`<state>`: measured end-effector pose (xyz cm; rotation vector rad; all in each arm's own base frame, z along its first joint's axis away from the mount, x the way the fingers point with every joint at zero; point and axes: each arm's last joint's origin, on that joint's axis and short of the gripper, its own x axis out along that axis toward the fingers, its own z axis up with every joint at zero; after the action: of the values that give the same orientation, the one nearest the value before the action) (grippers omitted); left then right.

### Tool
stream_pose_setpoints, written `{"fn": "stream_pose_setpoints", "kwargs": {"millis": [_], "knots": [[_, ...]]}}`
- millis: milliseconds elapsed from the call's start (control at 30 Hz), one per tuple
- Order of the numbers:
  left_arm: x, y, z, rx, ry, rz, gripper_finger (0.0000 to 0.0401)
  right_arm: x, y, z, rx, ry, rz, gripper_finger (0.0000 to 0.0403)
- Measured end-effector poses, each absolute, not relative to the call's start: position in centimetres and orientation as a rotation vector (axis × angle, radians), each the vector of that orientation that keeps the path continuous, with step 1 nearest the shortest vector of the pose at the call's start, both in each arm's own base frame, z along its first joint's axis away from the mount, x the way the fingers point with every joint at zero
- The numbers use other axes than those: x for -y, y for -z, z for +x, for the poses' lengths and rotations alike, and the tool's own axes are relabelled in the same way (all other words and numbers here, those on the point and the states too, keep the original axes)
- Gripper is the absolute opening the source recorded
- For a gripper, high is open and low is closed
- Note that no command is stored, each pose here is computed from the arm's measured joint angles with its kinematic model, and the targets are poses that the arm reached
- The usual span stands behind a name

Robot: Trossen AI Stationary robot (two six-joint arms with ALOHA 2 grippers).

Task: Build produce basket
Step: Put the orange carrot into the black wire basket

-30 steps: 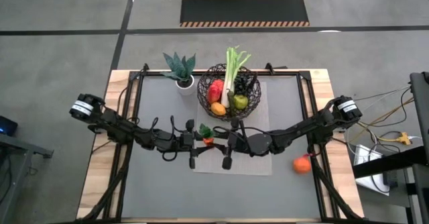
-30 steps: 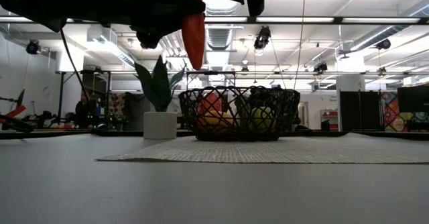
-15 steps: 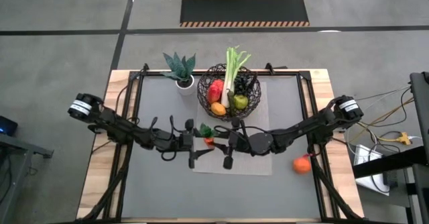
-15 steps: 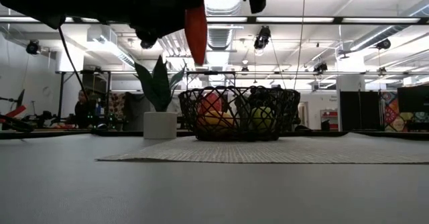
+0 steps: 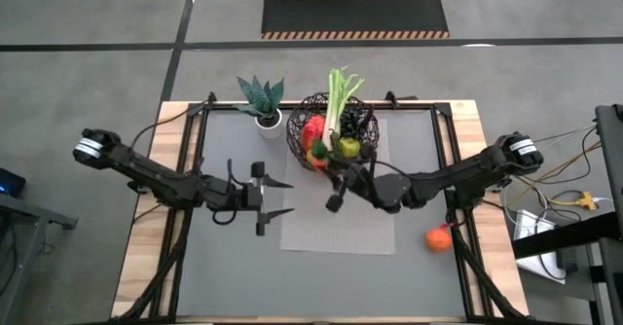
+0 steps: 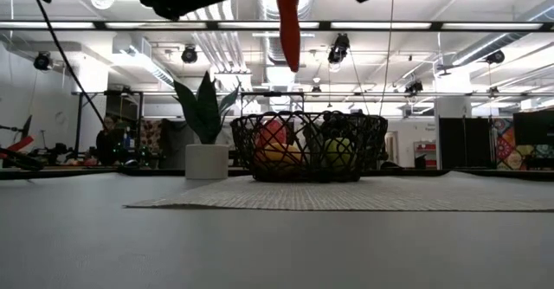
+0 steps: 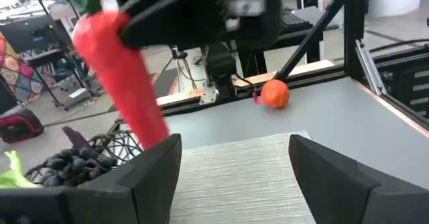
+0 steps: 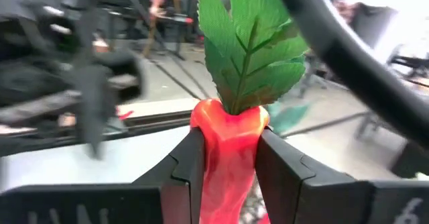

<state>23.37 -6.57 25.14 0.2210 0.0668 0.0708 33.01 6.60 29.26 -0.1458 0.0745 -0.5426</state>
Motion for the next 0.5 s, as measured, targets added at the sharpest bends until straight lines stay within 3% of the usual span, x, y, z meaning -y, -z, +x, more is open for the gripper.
{"fn": "stream_pose_setpoints", "kwargs": {"millis": [200, 500], "knots": [[6.3, -25.6, 22.7, -0.046, -0.073, 0.217, 0.0258, -3.2, -28.5, 33.7, -0.098, 0.655, -0.079, 0.0097], [6.2, -26.0, 22.4, -0.028, -0.075, 0.229, 0.0258, 1.2, -23.8, 34.8, -0.219, 0.796, -0.012, 0.0097]]}}
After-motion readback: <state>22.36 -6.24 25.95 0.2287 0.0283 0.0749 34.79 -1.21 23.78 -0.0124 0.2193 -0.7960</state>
